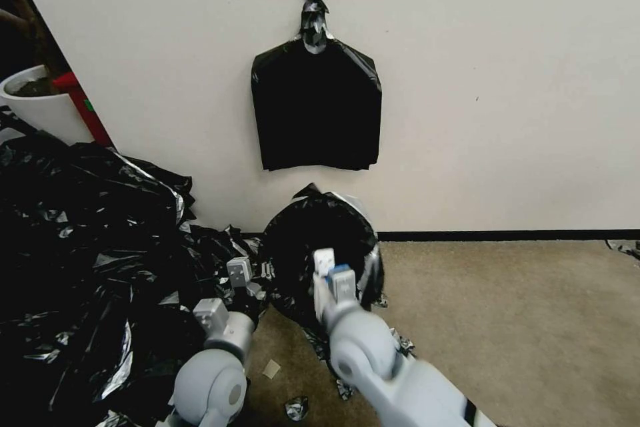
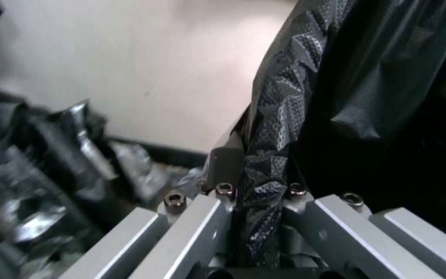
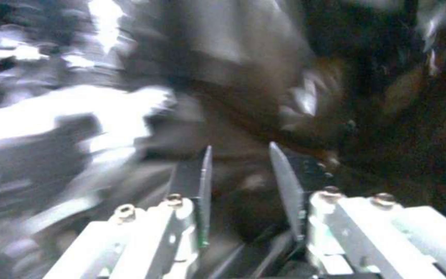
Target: Place a trash bag onto the trash bin.
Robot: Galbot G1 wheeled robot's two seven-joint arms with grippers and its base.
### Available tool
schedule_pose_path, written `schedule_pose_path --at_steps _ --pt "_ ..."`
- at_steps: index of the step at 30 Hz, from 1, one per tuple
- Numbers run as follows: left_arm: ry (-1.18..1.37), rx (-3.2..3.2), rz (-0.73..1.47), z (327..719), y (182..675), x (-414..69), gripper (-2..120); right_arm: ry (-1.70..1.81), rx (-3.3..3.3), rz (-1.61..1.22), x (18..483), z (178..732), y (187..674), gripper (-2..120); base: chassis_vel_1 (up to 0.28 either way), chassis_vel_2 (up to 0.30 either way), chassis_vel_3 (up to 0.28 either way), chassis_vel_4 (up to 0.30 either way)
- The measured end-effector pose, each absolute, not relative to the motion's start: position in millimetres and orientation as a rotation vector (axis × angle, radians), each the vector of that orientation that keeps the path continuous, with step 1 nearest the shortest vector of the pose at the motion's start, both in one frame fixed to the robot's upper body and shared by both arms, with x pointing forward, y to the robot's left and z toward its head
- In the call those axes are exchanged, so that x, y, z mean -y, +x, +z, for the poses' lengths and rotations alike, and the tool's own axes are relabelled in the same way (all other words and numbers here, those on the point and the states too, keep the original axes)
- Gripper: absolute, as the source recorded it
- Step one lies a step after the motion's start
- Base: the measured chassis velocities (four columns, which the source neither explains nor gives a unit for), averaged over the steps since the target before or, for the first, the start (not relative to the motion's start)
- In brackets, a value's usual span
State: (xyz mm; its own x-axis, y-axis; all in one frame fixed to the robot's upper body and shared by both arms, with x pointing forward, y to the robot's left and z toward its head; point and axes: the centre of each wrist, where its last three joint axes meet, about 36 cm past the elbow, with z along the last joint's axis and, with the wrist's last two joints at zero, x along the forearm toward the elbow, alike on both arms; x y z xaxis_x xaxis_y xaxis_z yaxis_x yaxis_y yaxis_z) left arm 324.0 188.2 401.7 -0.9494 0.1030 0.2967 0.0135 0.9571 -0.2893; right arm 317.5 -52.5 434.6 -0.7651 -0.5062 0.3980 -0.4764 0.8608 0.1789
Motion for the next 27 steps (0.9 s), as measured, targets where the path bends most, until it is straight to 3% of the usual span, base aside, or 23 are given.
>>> schedule_pose_path --at_steps 5,11,16,17,27 --pt "-0.037 2.599 0.385 422 345 -193 2 0.988 2.777 -0.062 84 464 288 57 0.000 0.000 0.000 0.000" --pt "-0.056 2.358 0.333 442 362 -201 2 0.950 3.097 0.099 93 462 298 75 0.000 0.000 0.000 0.000" --pt "-0.072 2.293 0.308 435 363 -201 2 0.878 3.106 0.067 90 460 295 89 0.000 0.000 0.000 0.000" --pt "-0.073 2.283 0.305 433 363 -200 2 0.867 3.101 0.062 89 459 295 96 0.000 0.000 0.000 0.000" --pt "-0.094 2.226 0.351 417 360 -197 7 0.835 3.056 0.034 84 453 294 100 0.000 0.000 0.000 0.000"
